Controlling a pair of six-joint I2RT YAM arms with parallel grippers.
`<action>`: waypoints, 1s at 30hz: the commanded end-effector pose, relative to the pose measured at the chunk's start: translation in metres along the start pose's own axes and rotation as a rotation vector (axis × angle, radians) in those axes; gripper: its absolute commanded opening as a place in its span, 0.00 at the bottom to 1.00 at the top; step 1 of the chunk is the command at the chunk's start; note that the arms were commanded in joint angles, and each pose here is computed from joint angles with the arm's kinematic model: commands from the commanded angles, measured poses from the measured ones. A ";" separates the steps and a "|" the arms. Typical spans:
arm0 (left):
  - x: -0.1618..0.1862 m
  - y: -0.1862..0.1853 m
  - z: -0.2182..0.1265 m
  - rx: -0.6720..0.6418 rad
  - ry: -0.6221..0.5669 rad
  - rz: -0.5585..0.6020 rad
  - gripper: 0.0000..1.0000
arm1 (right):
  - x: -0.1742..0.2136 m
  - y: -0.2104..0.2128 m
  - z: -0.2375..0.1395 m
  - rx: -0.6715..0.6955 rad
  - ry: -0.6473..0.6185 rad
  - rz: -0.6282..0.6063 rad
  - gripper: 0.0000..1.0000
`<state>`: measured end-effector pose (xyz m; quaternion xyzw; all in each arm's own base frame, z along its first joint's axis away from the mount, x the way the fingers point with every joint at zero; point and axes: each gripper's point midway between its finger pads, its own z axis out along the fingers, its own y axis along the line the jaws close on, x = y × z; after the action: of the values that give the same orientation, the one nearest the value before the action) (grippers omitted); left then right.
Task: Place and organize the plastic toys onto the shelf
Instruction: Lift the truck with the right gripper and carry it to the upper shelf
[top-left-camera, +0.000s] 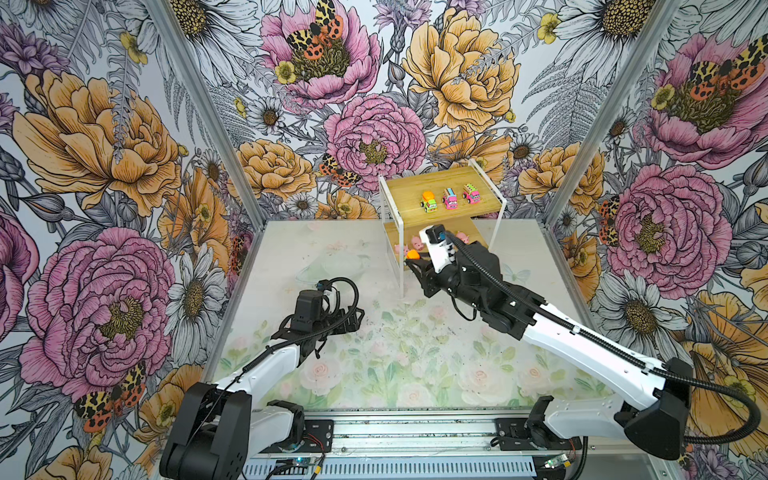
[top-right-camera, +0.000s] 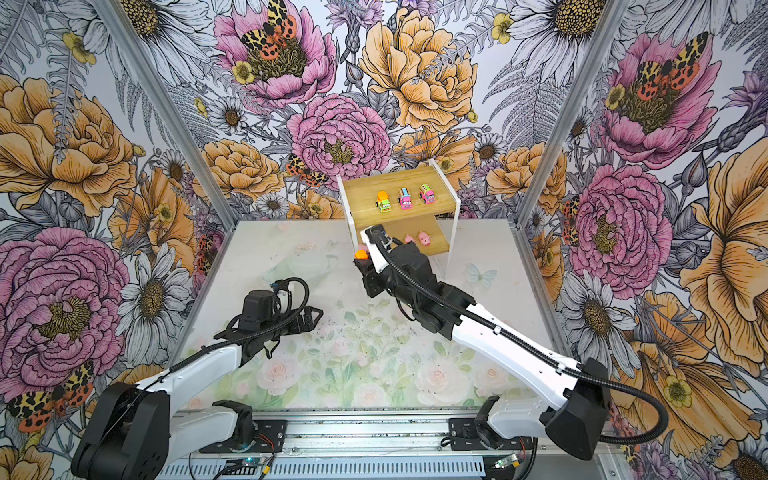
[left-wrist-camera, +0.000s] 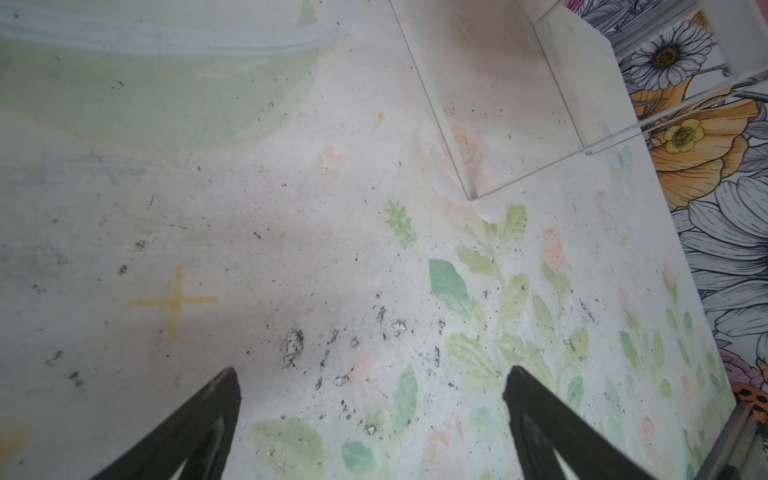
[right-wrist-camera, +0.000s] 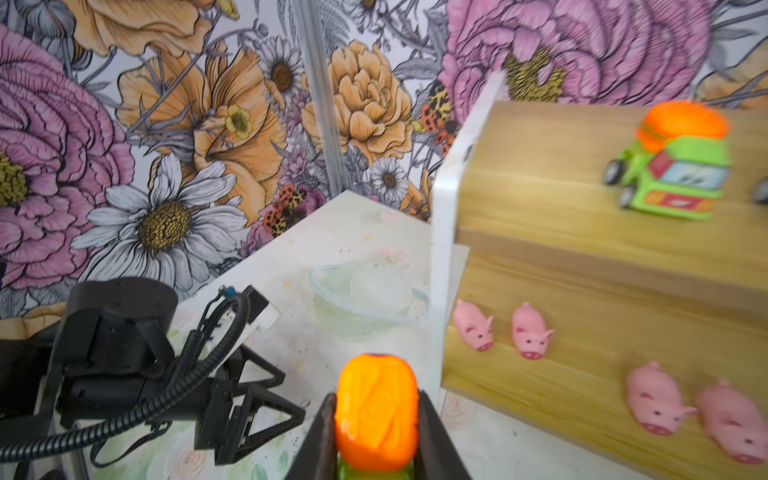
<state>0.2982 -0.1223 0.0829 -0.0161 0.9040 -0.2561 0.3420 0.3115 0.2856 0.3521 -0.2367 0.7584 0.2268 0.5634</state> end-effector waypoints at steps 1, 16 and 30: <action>-0.005 -0.002 0.001 0.024 -0.016 -0.005 0.99 | -0.025 -0.036 -0.019 0.129 -0.024 -0.026 0.17; -0.003 -0.004 0.003 0.034 -0.002 -0.006 0.99 | -0.103 -0.073 0.022 0.177 -0.083 0.016 0.17; -0.003 -0.003 0.003 0.028 -0.005 -0.005 0.99 | -0.080 -0.047 0.079 0.119 -0.008 0.029 0.17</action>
<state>0.2974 -0.1246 0.0758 -0.0152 0.9075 -0.2598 0.3298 0.4186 0.3008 0.3913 -0.1981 0.7792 0.1816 0.5662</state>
